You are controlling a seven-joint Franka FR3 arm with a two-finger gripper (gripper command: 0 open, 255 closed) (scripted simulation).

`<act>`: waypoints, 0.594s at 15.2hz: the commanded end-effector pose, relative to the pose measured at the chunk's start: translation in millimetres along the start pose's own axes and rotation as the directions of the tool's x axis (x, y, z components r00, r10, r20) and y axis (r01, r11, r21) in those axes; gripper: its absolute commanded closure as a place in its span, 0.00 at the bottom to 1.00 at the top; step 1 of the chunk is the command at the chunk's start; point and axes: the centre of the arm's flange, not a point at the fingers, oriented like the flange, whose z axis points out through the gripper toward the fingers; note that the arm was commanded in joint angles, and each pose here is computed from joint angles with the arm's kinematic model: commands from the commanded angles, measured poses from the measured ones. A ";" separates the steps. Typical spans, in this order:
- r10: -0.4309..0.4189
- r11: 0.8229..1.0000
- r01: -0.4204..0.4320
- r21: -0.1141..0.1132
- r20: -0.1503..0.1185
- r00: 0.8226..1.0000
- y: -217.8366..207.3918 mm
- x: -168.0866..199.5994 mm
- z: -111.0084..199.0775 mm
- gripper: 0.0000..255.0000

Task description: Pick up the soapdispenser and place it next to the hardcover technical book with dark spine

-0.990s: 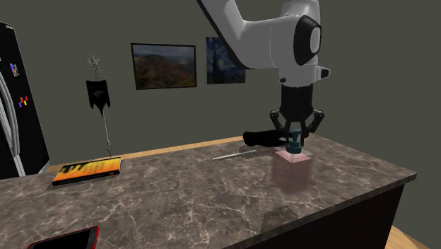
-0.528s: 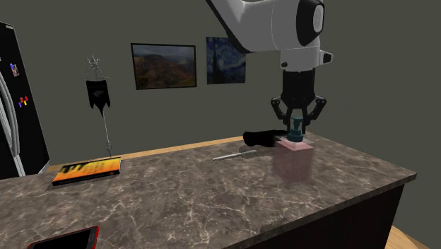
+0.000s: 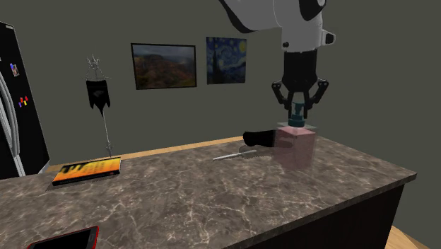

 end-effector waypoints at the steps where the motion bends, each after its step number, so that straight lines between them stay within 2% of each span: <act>1: 0.000 1.000 0.000 0.000 0.000 1.000 1.1 1.5 -10.1 1.00; 9: 0.000 1.000 0.000 0.000 0.000 1.000 4.2 7.3 -51.9 1.00</act>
